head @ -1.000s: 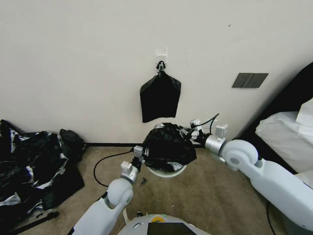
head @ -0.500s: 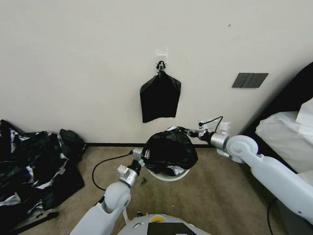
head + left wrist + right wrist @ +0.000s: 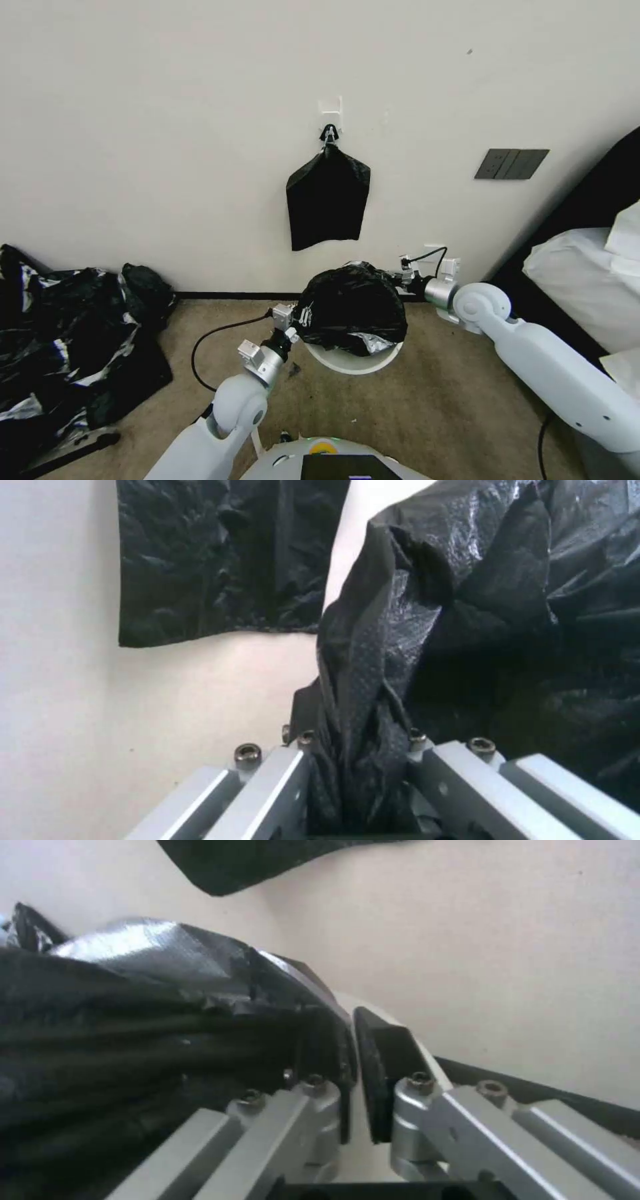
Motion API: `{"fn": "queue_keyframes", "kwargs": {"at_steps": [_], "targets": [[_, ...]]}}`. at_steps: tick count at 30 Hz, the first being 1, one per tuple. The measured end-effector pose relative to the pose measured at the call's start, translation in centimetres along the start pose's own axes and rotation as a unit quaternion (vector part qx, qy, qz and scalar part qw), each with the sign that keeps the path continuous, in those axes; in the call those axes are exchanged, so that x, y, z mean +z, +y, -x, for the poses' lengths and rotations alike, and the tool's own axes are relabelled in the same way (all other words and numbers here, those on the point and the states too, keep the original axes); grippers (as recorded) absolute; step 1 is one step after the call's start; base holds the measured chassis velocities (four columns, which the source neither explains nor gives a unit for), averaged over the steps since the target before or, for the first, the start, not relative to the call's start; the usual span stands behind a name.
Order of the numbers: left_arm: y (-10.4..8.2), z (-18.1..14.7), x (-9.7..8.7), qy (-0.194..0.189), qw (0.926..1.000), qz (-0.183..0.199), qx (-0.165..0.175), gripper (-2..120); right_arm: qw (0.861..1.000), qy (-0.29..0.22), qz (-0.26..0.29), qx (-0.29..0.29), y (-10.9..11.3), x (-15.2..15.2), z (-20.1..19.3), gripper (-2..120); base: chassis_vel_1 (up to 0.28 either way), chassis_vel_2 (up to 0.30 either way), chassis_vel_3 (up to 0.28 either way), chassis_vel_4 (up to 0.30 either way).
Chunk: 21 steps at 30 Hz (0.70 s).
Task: Place a trash bag onto the trash bin.
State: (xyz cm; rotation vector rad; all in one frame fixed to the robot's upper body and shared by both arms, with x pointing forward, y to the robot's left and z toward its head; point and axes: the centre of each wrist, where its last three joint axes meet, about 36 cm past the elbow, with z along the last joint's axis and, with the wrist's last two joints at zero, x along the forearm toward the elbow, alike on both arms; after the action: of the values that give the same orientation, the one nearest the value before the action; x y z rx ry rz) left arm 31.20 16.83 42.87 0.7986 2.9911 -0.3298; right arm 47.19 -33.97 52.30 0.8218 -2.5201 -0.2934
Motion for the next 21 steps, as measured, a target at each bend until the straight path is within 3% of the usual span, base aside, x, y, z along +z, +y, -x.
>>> {"fn": "queue_keyframes", "kwargs": {"at_steps": [4,7,12,21], "targets": [[0.1,0.2,-0.1,0.0,0.9999,-0.012,-0.01,3,1.0,-0.005,-0.009,0.007,-0.1,0.4,-0.6,22,0.0,0.0,0.0,0.0],[0.3,0.8,0.0,0.007,0.9982,-0.045,-0.039,3,1.0,-0.012,-0.017,0.018,0.3,0.2,-1.9,36,0.0,0.0,0.0,0.0],[0.8,1.4,0.2,0.014,0.9952,-0.078,-0.058,3,0.999,-0.025,-0.011,0.029,0.8,-0.1,-3.2,55,0.0,0.0,0.0,0.0],[1.3,1.6,-0.1,0.026,0.9894,-0.129,-0.061,3,0.999,-0.032,0.02,0.035,0.2,0.1,-3.9,83,0.0,0.0,0.0,0.0]]}}
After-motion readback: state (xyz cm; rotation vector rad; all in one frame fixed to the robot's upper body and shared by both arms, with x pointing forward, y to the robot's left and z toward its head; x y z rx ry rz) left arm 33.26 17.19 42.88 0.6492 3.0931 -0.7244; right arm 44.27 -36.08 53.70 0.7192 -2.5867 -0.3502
